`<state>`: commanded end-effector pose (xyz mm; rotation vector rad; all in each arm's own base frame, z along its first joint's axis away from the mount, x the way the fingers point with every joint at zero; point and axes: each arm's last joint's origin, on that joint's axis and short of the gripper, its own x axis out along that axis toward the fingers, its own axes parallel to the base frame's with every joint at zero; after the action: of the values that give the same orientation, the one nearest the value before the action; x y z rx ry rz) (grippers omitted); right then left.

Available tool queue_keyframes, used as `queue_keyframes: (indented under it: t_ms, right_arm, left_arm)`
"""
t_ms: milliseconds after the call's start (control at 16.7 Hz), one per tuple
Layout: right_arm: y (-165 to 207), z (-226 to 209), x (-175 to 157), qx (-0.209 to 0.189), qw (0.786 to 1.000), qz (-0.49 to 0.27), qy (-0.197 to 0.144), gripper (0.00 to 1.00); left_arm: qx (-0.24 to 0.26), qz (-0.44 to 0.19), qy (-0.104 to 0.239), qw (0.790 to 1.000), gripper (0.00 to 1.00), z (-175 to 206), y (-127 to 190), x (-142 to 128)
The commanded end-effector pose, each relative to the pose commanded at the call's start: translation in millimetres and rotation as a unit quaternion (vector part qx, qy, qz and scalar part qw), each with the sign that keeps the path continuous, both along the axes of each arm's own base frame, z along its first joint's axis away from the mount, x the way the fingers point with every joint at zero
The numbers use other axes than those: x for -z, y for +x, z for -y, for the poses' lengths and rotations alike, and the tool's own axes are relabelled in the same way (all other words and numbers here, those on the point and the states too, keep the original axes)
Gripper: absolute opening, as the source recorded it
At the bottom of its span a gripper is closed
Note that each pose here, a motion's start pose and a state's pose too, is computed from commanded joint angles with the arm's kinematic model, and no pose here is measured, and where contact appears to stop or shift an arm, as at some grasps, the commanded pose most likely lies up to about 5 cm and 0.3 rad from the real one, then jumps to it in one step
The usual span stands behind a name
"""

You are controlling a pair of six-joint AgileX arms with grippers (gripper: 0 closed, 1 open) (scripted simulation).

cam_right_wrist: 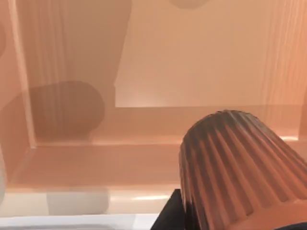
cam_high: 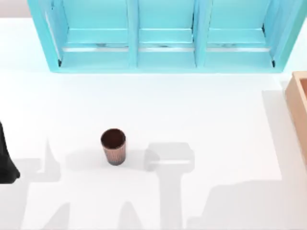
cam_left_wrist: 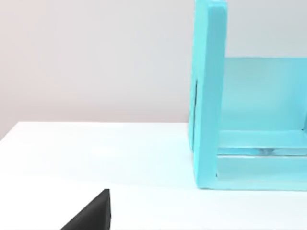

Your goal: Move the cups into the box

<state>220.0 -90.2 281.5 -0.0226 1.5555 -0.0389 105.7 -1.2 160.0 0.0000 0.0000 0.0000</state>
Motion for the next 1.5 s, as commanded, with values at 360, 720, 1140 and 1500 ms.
queue_keyframes:
  t_ms: [360,720,1140,1500]
  right_arm:
    - [-2.1,1.1,52.7,0.000,1.000,-0.001,0.001,0.00]
    - [-2.4,1.0,54.8,0.000,1.000,-0.001,0.001,0.15]
    - [-2.4,1.0,54.8,0.000,1.000,-0.001,0.001,0.68]
    - [-2.4,1.0,54.8,0.000,1.000,-0.001,0.001,1.00]
  left_arm:
    - [0.000,0.000,0.000,1.000,1.00,0.0,0.0,0.0]
    - [0.000,0.000,0.000,1.000,1.00,0.0,0.0,0.0]
    - [0.000,0.000,0.000,1.000,1.00,0.0,0.0,0.0]
    - [0.000,0.000,0.000,1.000,1.00,0.0,0.0,0.0]
